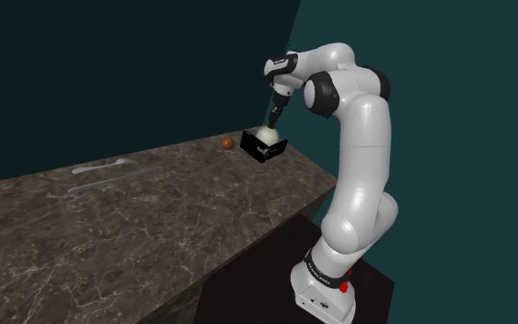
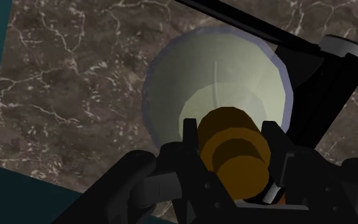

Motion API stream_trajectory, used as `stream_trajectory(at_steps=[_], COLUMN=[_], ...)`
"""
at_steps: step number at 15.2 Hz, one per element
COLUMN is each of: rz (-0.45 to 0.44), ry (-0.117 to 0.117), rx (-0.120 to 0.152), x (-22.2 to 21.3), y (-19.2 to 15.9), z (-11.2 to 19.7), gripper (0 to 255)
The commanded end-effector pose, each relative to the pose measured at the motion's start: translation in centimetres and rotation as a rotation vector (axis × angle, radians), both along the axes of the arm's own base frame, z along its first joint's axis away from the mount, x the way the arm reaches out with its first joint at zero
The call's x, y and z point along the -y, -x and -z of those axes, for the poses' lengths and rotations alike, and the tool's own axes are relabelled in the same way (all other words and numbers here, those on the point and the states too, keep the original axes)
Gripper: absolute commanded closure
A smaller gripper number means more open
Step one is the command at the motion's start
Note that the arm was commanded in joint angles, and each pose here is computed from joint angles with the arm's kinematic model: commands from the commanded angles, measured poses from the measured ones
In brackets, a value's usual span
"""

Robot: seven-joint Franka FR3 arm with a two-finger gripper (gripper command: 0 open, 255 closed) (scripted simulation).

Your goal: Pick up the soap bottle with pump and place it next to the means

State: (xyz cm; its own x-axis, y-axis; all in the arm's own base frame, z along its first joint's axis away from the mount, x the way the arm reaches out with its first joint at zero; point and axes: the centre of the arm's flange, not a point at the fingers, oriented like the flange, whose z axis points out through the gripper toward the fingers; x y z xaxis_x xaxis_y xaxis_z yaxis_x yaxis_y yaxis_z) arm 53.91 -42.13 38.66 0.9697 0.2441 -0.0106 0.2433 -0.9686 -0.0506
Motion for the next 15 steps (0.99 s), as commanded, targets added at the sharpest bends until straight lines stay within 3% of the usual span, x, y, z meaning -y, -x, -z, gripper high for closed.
stream_trajectory(at_steps=[1, 15], rz=[0.0, 0.0], ry=[0.0, 0.0], rx=[0.0, 0.0], x=[0.0, 0.0], y=[0.0, 0.0], z=[-1.0, -8.4], gripper=[255, 255])
